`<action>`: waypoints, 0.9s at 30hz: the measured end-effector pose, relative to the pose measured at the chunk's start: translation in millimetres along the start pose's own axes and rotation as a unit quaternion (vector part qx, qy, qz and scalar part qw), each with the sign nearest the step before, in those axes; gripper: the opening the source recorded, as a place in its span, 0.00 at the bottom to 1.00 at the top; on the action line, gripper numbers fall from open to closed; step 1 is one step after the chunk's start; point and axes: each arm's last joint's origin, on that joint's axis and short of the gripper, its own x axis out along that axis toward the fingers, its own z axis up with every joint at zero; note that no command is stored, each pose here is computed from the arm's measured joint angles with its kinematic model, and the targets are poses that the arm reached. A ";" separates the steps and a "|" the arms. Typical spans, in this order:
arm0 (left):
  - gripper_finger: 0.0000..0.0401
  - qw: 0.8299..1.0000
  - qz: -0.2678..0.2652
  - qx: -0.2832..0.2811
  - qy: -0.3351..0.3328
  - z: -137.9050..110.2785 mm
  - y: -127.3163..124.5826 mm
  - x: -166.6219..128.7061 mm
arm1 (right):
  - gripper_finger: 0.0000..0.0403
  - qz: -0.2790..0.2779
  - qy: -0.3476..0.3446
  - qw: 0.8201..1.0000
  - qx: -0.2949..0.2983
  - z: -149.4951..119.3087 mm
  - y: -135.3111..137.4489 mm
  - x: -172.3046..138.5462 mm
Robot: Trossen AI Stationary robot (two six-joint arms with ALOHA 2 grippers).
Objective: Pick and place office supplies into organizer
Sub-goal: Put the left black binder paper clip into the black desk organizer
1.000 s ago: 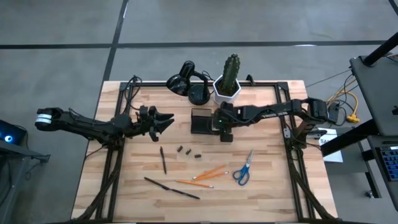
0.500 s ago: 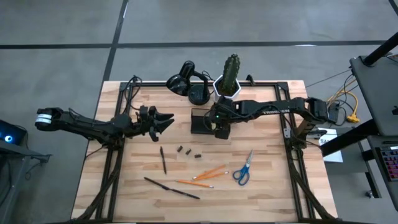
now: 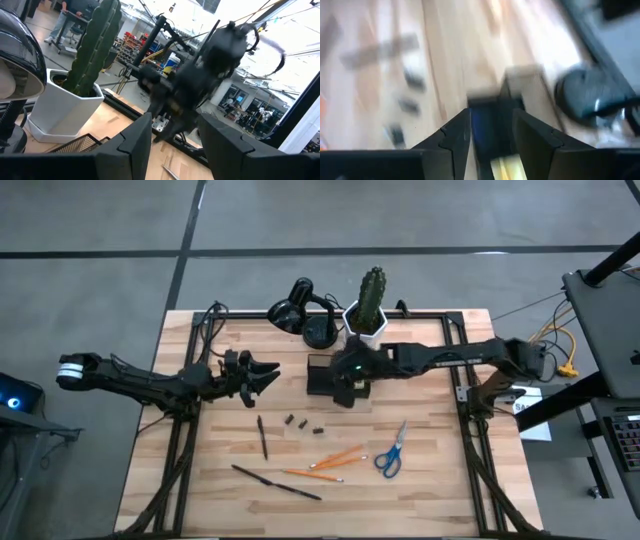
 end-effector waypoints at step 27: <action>0.37 1.000 0.002 0.006 0.004 -0.9 0.4 0.0 | 0.27 0.073 -0.385 0.907 0.150 -117.4 -43.1 -171.1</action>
